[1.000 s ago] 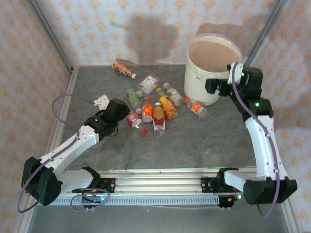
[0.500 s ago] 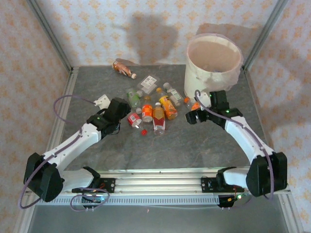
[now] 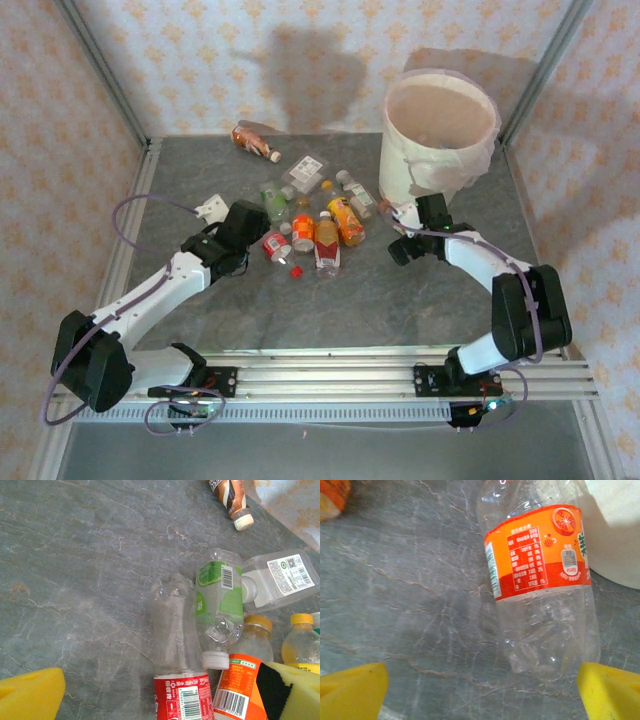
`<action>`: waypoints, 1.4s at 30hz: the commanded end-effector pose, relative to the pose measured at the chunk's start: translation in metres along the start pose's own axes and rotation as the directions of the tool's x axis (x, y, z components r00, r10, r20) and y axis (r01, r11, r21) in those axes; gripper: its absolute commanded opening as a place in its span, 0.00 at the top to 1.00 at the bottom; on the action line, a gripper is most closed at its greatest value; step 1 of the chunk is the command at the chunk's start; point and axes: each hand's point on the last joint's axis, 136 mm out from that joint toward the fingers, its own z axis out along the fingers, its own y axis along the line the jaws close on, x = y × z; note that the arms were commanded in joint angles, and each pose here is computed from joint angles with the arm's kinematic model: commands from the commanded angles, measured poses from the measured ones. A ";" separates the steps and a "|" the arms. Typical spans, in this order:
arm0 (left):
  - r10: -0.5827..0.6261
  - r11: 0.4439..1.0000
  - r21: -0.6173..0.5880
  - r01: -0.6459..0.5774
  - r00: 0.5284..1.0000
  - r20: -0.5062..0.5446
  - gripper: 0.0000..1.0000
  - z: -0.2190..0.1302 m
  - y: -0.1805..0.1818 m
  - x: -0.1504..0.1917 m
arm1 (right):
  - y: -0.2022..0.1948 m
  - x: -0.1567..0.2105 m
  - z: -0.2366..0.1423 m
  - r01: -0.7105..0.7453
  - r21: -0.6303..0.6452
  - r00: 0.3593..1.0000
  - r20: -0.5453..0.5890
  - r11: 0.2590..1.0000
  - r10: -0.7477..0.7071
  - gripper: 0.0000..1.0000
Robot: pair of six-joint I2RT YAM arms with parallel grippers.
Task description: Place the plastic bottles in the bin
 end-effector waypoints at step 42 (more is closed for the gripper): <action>-0.018 0.996 -0.087 0.018 1.000 -0.003 0.00 0.012 0.029 0.012 | 0.015 -0.046 -0.038 0.225 0.027 0.968 0.107 0.974 -0.226 0.56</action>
